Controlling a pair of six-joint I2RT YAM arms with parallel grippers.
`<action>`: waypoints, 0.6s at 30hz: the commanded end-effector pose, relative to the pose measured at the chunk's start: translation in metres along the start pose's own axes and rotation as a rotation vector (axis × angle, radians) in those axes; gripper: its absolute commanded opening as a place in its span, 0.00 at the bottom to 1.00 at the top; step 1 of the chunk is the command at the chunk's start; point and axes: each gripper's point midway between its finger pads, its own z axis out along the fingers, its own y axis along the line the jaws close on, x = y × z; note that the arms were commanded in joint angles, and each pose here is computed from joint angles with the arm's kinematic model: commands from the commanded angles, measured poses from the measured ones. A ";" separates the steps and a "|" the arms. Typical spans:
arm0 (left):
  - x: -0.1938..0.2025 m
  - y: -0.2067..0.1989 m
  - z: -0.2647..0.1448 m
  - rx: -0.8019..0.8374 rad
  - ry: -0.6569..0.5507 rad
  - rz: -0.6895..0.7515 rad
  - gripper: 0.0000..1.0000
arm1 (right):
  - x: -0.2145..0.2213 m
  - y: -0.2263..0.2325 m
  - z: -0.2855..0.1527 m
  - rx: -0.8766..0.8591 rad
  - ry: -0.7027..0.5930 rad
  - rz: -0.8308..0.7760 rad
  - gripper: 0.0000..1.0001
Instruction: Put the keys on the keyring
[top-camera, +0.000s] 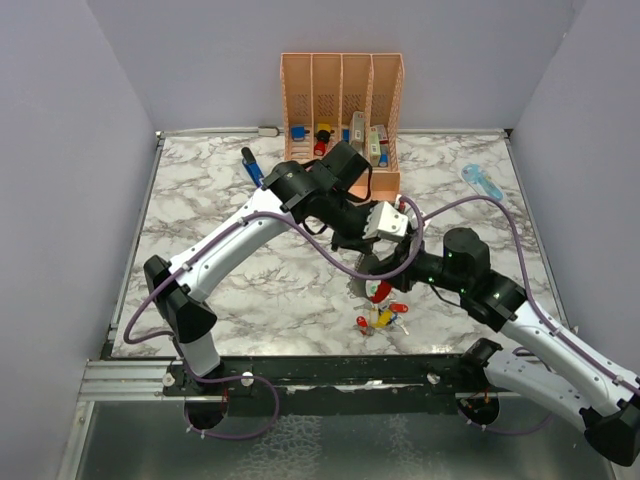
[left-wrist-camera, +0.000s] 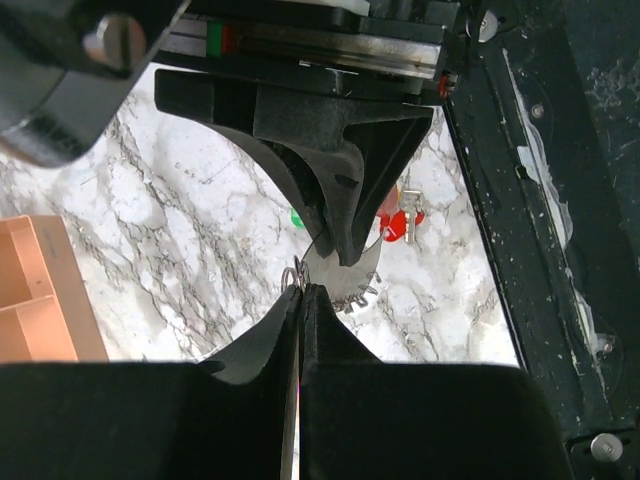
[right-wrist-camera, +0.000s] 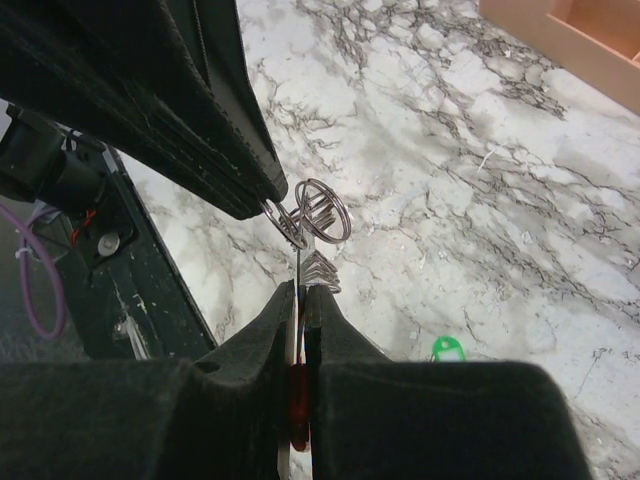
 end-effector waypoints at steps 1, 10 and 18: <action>0.031 -0.013 -0.003 0.079 0.138 0.015 0.00 | -0.020 0.013 -0.005 -0.058 -0.038 -0.064 0.01; 0.039 -0.021 -0.005 0.138 0.185 0.114 0.00 | -0.019 0.020 -0.008 -0.106 -0.026 -0.118 0.01; 0.043 -0.031 0.000 0.170 0.204 0.163 0.00 | -0.021 0.024 -0.009 -0.132 -0.028 -0.138 0.01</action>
